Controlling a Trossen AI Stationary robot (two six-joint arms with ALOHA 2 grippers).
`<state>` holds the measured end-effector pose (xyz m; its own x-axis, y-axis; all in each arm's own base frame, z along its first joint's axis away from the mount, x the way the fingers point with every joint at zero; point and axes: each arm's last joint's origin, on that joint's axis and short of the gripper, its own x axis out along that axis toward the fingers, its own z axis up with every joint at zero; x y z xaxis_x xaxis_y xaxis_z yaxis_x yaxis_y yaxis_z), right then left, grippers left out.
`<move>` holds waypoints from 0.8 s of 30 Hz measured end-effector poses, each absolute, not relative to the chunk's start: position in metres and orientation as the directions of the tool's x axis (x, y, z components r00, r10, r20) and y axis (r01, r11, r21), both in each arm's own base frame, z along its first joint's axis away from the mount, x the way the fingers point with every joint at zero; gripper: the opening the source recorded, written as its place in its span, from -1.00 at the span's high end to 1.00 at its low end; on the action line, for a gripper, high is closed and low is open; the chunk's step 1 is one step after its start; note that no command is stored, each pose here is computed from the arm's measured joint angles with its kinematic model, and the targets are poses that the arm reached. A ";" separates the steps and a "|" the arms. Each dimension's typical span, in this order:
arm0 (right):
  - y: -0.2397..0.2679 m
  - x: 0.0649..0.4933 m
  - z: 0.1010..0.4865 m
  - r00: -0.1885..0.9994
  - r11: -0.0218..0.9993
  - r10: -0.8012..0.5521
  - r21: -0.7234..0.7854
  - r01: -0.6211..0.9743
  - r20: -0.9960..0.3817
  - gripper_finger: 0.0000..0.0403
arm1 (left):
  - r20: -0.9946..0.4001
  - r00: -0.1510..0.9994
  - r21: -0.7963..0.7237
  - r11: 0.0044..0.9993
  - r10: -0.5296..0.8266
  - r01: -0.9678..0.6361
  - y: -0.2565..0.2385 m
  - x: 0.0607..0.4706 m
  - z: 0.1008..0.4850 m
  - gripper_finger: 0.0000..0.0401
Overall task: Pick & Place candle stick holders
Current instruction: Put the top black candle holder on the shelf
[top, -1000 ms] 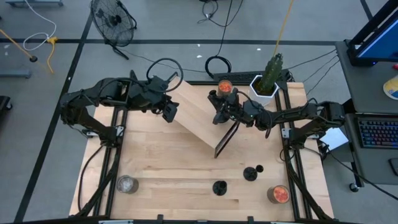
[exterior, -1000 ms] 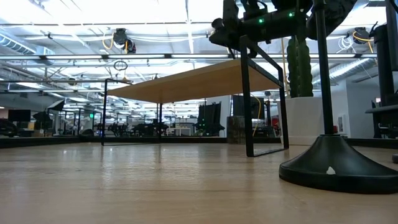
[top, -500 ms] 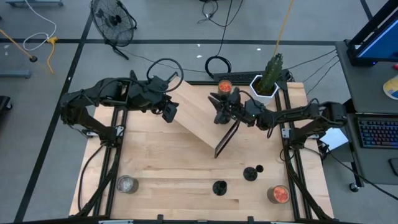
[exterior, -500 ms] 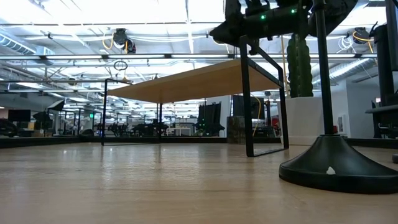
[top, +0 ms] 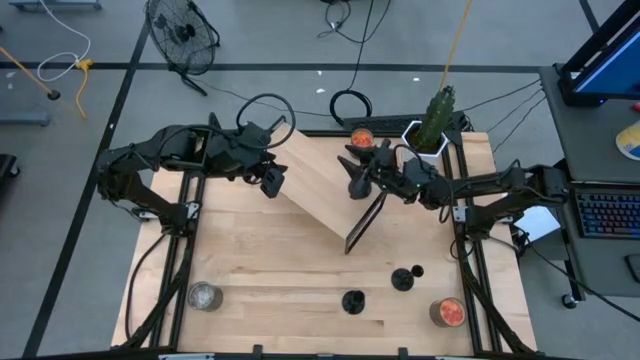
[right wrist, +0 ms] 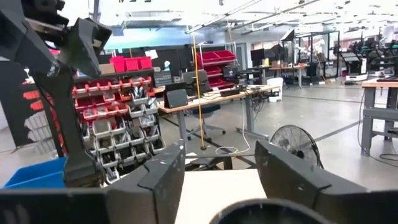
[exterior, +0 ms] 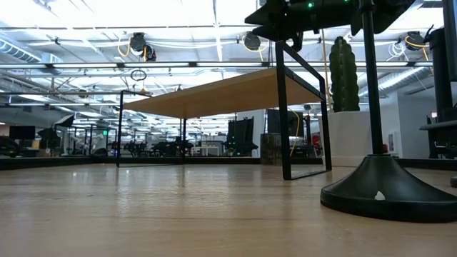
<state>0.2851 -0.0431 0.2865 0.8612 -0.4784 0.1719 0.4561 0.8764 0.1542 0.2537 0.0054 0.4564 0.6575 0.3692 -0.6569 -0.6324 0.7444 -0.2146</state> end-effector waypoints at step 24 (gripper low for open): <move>-0.030 0.247 0.336 0.818 0.896 -0.444 0.163 0.413 0.365 -0.17 | -0.655 0.659 -0.183 0.768 0.370 -0.613 0.005 0.254 0.456 -0.10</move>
